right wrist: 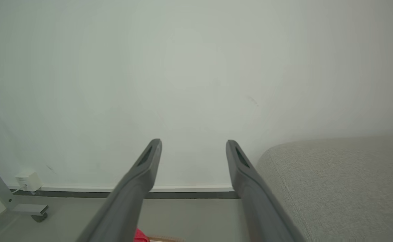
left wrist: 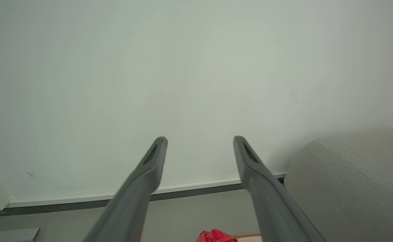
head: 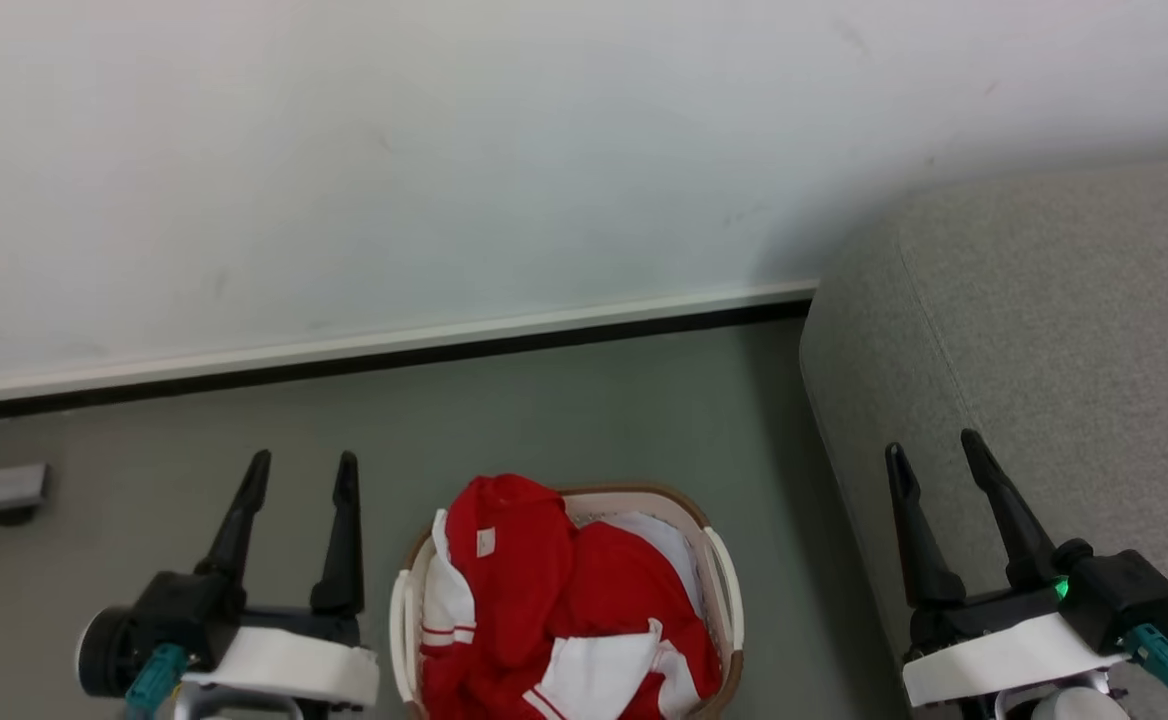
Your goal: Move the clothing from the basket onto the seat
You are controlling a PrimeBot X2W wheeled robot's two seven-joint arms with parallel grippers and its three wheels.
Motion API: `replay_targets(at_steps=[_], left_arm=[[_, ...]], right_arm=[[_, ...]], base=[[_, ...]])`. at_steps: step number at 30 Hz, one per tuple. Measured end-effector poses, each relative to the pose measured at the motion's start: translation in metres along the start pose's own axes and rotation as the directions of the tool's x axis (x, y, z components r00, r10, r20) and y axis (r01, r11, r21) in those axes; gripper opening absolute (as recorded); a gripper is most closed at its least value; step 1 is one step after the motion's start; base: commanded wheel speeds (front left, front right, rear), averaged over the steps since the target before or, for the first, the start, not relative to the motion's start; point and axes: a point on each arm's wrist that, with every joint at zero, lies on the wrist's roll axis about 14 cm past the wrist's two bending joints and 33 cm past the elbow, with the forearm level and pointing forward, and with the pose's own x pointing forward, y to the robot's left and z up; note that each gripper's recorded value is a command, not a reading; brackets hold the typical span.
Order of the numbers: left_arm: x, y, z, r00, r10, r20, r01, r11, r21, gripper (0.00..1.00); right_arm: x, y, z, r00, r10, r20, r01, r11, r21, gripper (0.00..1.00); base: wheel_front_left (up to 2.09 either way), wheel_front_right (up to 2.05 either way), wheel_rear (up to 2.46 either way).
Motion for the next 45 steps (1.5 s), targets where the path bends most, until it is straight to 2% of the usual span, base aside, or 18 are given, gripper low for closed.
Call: replay_targets(at_steps=[12,16,21,24,25,27,31,33,36,40,43,45], left_arm=[[0.045,-0.036,-0.095,0.967,-0.157,-0.201,0.141,0.986,-0.094,1.0],[0.053,-0.054,-0.13,0.932,-0.223,-0.285,0.195,0.973,-0.123,1.0],[0.059,-0.078,-0.176,0.86,-0.304,-0.409,0.263,0.952,-0.155,1.0],[0.055,-0.093,-0.204,0.794,-0.359,-0.491,0.318,0.933,-0.168,1.0],[0.05,-0.102,-0.224,0.74,-0.397,-0.543,0.367,0.915,-0.167,1.0],[0.04,-0.111,-0.245,0.67,-0.431,-0.605,0.413,0.893,-0.179,1.0],[0.027,-0.119,-0.278,0.558,-0.469,-0.684,0.474,0.857,-0.201,1.0],[0.023,-0.121,-0.293,0.512,-0.475,-0.715,0.486,0.847,-0.215,1.0],[0.004,-0.122,-0.318,0.412,-0.474,-0.778,0.505,0.83,-0.239,1.0],[-0.014,-0.123,-0.343,0.302,-0.468,-0.83,0.508,0.816,-0.276,1.0],[-0.038,-0.119,-0.362,0.183,-0.445,-0.877,0.522,0.8,-0.297,1.0],[-0.047,-0.118,-0.371,0.128,-0.434,-0.892,0.533,0.788,-0.307,1.0]], right_arm=[[0.024,-0.041,-0.012,0.995,-0.101,-0.017,0.1,0.994,-0.033,1.0],[0.03,-0.056,-0.012,0.991,-0.135,-0.013,0.134,0.99,-0.051,1.0],[0.038,-0.073,-0.014,0.985,-0.171,-0.009,0.169,0.983,-0.076,1.0],[0.04,-0.081,-0.02,0.982,-0.189,-0.021,0.186,0.979,-0.087,1.0],[0.045,-0.085,-0.021,0.981,-0.195,-0.02,0.192,0.977,-0.097,1.0],[0.047,-0.09,-0.023,0.979,-0.204,-0.021,0.201,0.974,-0.102,1.0],[0.047,-0.103,-0.024,0.971,-0.237,-0.022,0.233,0.967,-0.104,1.0],[0.044,-0.108,-0.026,0.967,-0.254,-0.03,0.249,0.963,-0.105,1.0],[0.041,-0.114,-0.032,0.961,-0.273,-0.048,0.267,0.958,-0.104,1.0],[0.036,-0.123,-0.038,0.951,-0.302,-0.067,0.295,0.95,-0.098,1.0],[0.032,-0.128,-0.043,0.944,-0.32,-0.083,0.31,0.945,-0.106,1.0],[0.031,-0.13,-0.046,0.941,-0.326,-0.092,0.316,0.943,-0.107,1.0]], base=[[0.0,0.0,0.0],[0.0,0.0,0.0],[0.0,0.0,0.0],[0.0,0.0,0.0],[0.0,0.0,0.0],[0.0,0.0,0.0],[0.0,0.0,0.0],[0.0,0.0,0.0],[0.0,0.0,0.0],[0.0,0.0,0.0],[0.0,0.0,0.0],[0.0,0.0,0.0]])
